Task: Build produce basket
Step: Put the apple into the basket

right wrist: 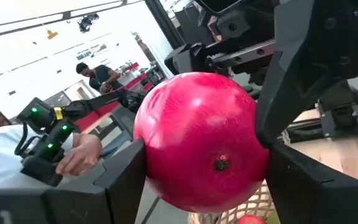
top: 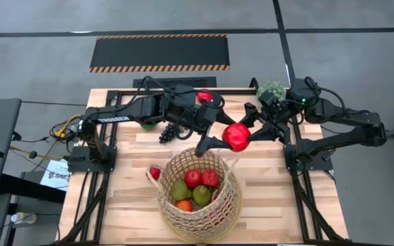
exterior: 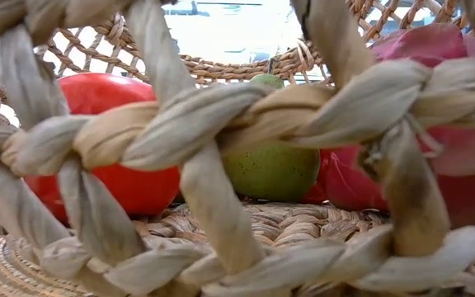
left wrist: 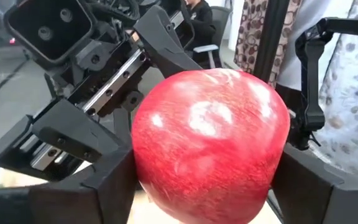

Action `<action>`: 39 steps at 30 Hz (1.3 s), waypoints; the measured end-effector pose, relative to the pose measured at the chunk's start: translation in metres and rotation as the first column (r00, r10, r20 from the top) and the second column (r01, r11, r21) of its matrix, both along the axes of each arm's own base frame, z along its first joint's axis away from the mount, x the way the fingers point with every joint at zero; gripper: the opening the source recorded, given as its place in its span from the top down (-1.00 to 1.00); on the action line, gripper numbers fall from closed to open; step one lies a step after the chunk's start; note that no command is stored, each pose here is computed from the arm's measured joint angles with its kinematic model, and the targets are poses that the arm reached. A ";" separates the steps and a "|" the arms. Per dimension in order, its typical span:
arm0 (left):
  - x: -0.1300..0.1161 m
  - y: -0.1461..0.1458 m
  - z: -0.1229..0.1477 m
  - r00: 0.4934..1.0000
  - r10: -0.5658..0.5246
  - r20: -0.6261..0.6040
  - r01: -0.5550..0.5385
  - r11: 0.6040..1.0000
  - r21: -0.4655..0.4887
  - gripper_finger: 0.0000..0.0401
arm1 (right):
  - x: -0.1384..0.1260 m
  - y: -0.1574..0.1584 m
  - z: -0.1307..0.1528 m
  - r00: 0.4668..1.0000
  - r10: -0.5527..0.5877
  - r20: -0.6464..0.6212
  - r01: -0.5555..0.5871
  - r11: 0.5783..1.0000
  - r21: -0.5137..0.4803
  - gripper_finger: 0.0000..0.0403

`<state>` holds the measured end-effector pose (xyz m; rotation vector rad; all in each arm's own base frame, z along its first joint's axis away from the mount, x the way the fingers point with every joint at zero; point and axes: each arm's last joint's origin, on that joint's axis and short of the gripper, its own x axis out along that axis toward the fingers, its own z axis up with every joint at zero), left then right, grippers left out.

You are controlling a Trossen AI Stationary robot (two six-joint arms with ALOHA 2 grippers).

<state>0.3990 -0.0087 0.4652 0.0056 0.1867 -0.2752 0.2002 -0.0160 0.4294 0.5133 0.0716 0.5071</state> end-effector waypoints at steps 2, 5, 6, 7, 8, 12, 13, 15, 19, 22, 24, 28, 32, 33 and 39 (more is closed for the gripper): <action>-0.001 -0.002 0.000 1.000 0.007 -0.018 -0.007 1.000 -0.029 -0.36 | 0.000 0.000 -0.001 1.000 0.005 -0.012 -0.005 1.000 0.006 -0.42; -0.004 -0.007 0.000 0.998 0.032 -0.053 -0.036 0.997 -0.072 -0.38 | -0.001 0.000 -0.003 0.999 0.006 -0.044 -0.005 1.000 0.015 -0.42; -0.006 -0.009 0.001 0.997 0.044 -0.060 -0.049 0.996 -0.076 -0.39 | -0.002 0.000 -0.004 0.999 0.003 -0.052 -0.002 1.000 0.018 -0.42; -0.008 -0.011 0.002 0.996 0.065 -0.067 -0.070 0.995 -0.077 -0.40 | -0.004 0.000 -0.004 0.998 -0.006 -0.065 0.007 1.000 0.020 -0.42; -0.010 -0.013 0.003 0.994 0.076 -0.072 -0.082 0.994 -0.075 -0.40 | -0.005 0.000 -0.005 0.997 -0.003 -0.078 0.005 1.000 0.023 -0.42; -0.037 -0.019 0.022 0.988 0.129 -0.086 -0.133 0.990 -0.052 -0.40 | -0.013 0.002 -0.011 0.987 0.015 -0.161 -0.009 0.999 0.041 -0.41; -0.043 -0.020 0.023 0.983 0.144 -0.112 -0.151 0.987 -0.049 -0.40 | -0.015 0.002 -0.013 0.982 0.016 -0.188 -0.008 0.999 0.046 -0.41; -0.050 -0.024 0.021 0.968 0.173 -0.180 -0.184 0.982 -0.042 -0.40 | -0.018 0.003 -0.016 0.974 0.014 -0.227 -0.003 0.999 0.049 -0.41; -0.068 -0.035 0.006 0.894 0.214 -0.393 -0.246 0.969 -0.033 -0.40 | -0.026 0.003 -0.019 0.961 0.004 -0.275 0.011 0.998 0.055 -0.41; -0.083 -0.047 -0.009 0.787 0.214 -0.579 -0.274 0.962 -0.016 -0.40 | -0.030 0.002 -0.022 0.951 -0.001 -0.309 0.021 0.998 0.060 -0.42; -0.080 -0.057 -0.023 0.721 0.210 -0.661 -0.268 0.963 0.015 -0.40 | -0.031 0.001 -0.023 0.947 -0.010 -0.321 0.028 0.998 0.049 -0.42; -0.071 -0.073 -0.042 0.662 0.194 -0.724 -0.218 0.974 0.062 -0.40 | -0.032 -0.003 -0.030 0.930 -0.092 -0.357 0.093 0.996 -0.017 -0.42; -0.051 -0.084 -0.070 0.579 0.144 -0.802 -0.164 0.985 0.058 -0.47 | -0.027 -0.010 -0.042 0.887 -0.173 -0.429 0.148 0.985 -0.092 -0.42; -0.045 -0.085 -0.076 0.563 0.133 -0.816 -0.157 0.986 0.053 -0.51 | -0.025 -0.012 -0.045 0.874 -0.177 -0.452 0.147 0.984 -0.101 -0.42; -0.028 -0.091 -0.111 0.414 0.138 -0.900 -0.156 0.985 0.079 -0.84 | -0.021 -0.019 -0.057 0.836 -0.196 -0.512 0.136 0.979 -0.152 -0.42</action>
